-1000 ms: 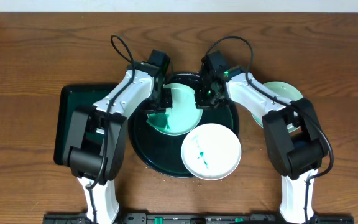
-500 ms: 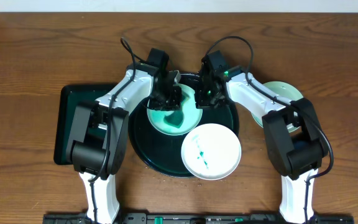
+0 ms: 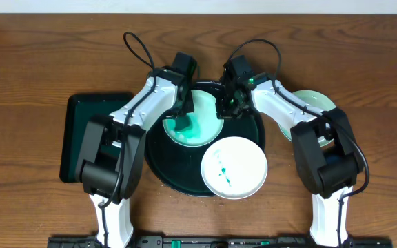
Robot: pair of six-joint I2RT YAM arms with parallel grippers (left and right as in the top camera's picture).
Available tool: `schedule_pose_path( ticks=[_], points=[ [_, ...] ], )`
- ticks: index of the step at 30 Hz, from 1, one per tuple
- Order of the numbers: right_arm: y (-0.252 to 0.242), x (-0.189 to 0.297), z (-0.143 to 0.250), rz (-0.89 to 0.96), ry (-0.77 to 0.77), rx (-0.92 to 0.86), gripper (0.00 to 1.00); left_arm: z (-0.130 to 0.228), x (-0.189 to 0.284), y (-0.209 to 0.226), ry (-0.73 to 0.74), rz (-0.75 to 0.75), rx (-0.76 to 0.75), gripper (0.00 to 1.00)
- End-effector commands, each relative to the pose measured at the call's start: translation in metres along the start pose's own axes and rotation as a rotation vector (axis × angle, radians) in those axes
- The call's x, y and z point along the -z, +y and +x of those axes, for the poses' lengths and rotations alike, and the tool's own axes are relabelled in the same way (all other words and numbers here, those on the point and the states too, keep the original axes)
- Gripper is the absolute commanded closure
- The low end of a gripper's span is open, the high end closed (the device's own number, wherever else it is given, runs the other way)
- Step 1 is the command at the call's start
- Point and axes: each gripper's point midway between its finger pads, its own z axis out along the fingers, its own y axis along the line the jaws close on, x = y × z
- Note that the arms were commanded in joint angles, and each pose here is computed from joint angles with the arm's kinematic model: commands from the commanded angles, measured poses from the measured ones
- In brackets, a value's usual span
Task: Clean dirty plates on tray and stack at the side
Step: 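Bring the sponge in the left gripper onto the held plate and scrub, then scrub the held plate with the sponge, then lift the sponge away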
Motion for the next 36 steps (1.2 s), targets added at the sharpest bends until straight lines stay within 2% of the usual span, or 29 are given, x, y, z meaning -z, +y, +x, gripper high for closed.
schedule_pose_path(
  ticks=[1, 4, 8, 11, 15, 18, 22, 24, 26, 29, 33, 36],
  points=[
    [-0.001, -0.010, 0.008, 0.007, 0.034, -0.006, 0.99, 0.010, -0.019, 0.046, 0.026, -0.210, 0.010, 0.93],
    [-0.001, -0.010, 0.008, 0.007, 0.035, -0.006, 0.99, 0.039, -0.019, 0.019, 0.175, -0.048, -0.117, 0.93],
    [-0.001, -0.010, 0.008, 0.007, 0.034, -0.006, 0.99, 0.080, -0.002, -0.033, 0.360, 0.330, -0.338, 0.93],
    [-0.001, -0.010, 0.008, 0.007, 0.035, -0.006, 0.99, 0.089, 0.013, -0.059, 0.379, 0.530, -0.443, 0.93],
    [-0.001, -0.010, 0.008, 0.008, 0.035, -0.006, 0.99, 0.072, 0.010, -0.069, 0.292, 0.558, -0.465, 0.93],
    [-0.001, -0.010, 0.008, 0.008, 0.035, -0.006, 0.99, 0.049, 0.001, -0.071, 0.182, 0.515, -0.485, 0.93],
    [-0.001, -0.010, 0.008, 0.008, 0.036, -0.006, 0.99, 0.017, -0.012, -0.056, 0.049, 0.356, -0.484, 0.93],
    [-0.001, -0.010, 0.009, 0.009, 0.038, -0.006, 0.99, -0.002, -0.020, -0.033, -0.011, 0.189, -0.400, 0.93],
    [-0.001, -0.010, 0.009, 0.009, 0.038, -0.005, 0.99, -0.019, -0.023, 0.004, -0.076, -0.035, -0.252, 0.93],
    [-0.001, -0.010, 0.009, 0.009, 0.038, -0.006, 0.99, -0.024, -0.013, 0.055, -0.143, -0.312, -0.029, 0.93],
    [-0.001, -0.010, 0.009, 0.009, 0.038, -0.006, 0.99, -0.008, -0.010, 0.068, -0.090, -0.369, 0.014, 0.93],
    [-0.001, -0.010, 0.009, 0.008, 0.037, -0.006, 0.99, 0.010, -0.015, 0.056, 0.002, -0.293, -0.002, 0.93]
  ],
)
